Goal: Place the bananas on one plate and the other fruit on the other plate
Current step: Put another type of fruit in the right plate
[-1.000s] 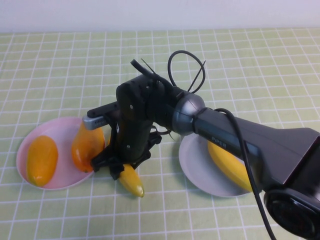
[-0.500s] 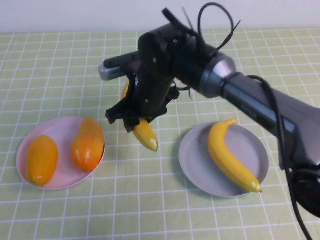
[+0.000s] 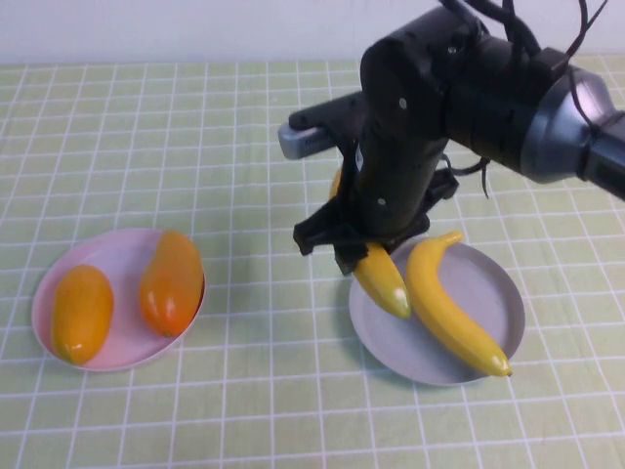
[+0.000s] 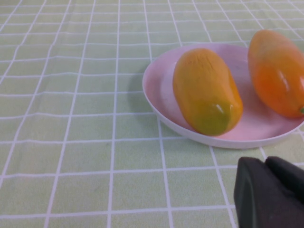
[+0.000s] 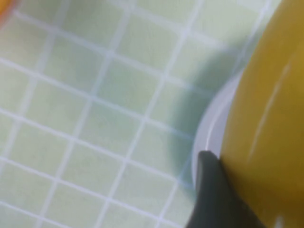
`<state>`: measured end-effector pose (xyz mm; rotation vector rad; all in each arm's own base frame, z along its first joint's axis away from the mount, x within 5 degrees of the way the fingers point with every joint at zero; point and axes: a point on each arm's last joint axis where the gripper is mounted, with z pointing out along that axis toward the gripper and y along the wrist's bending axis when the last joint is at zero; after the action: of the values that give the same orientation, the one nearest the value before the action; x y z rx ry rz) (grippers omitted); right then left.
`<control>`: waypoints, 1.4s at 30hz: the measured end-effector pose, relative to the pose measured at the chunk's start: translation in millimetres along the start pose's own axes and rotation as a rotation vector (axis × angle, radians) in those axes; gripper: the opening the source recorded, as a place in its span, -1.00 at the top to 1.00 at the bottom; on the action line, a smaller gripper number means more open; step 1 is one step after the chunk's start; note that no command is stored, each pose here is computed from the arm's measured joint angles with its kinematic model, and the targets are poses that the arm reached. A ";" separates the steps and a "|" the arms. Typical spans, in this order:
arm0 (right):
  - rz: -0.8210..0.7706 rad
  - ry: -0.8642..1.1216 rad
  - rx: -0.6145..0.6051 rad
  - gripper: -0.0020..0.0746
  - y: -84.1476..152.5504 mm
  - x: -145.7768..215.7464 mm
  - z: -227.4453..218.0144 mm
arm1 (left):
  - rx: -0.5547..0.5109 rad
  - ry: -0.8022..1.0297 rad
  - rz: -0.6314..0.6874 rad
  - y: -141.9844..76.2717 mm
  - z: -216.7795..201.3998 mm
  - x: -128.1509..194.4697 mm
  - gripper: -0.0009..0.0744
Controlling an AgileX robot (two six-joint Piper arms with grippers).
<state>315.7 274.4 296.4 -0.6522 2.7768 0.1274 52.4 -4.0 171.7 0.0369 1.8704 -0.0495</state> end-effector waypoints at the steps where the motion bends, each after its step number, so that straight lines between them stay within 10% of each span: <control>1: 0.012 0.022 0.006 0.15 -0.8 4.0 4.7 | 0.000 0.000 0.000 0.0 0.0 0.0 0.98; 42: 0.052 0.204 0.104 -0.13 -7.4 29.6 71.1 | 0.000 0.000 0.000 0.0 0.0 0.0 0.98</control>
<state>311.8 266.0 219.5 -0.5977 2.9722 -0.0769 52.4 -4.0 171.7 0.0369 1.8704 -0.0495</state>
